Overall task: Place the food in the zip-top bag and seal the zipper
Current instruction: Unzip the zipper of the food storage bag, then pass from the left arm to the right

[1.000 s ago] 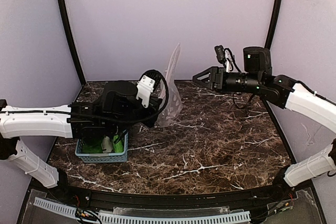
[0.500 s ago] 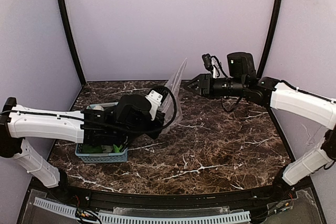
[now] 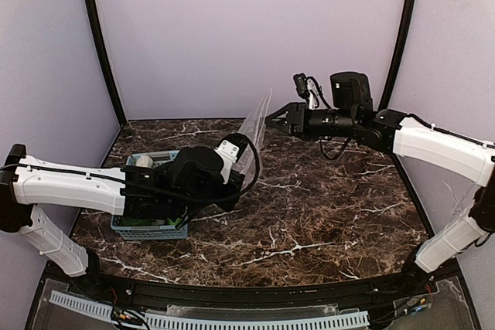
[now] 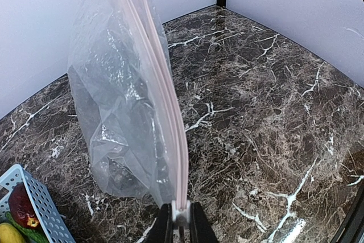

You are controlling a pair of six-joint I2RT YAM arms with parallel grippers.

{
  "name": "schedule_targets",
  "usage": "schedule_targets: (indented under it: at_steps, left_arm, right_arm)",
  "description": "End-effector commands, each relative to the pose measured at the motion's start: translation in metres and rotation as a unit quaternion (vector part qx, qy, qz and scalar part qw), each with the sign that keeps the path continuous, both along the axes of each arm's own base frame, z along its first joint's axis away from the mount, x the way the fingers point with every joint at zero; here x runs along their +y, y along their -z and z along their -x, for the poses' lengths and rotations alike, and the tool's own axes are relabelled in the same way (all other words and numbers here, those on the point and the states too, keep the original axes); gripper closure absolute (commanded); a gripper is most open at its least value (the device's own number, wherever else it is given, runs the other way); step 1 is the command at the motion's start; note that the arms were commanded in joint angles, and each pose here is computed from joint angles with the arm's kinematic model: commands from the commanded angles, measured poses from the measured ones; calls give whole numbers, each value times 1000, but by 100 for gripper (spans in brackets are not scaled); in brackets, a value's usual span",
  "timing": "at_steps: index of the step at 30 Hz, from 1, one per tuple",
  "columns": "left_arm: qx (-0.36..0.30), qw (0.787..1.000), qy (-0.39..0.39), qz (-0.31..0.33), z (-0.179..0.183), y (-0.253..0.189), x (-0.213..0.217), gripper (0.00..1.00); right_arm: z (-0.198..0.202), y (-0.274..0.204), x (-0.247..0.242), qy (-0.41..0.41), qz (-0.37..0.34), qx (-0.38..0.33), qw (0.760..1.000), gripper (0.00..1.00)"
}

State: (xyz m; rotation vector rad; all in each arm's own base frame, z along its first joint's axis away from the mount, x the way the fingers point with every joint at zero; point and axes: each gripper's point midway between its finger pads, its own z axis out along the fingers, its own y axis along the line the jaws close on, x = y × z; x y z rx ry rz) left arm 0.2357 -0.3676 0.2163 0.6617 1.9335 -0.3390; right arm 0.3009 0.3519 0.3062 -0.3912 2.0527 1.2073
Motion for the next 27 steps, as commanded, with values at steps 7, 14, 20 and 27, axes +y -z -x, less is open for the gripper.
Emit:
schedule_targets:
  at_steps: [7,14,20,27]
  left_arm:
    - [10,1000,1,6,7,7,-1,99]
    - [7,1000,3,3,6,7,-3,99]
    - [8,1000,5,3,6,7,-5,99]
    - [8,1000,3,4,7,7,-3,99]
  right_arm:
    - [-14,5,19,2,12,-11,1000,61]
    - [-15,6,16,12,12,-13,1000,77]
    - [-14,11,14,17,15,-10,1000,82]
    - [-17,17,18,14,20,-5,1000,85]
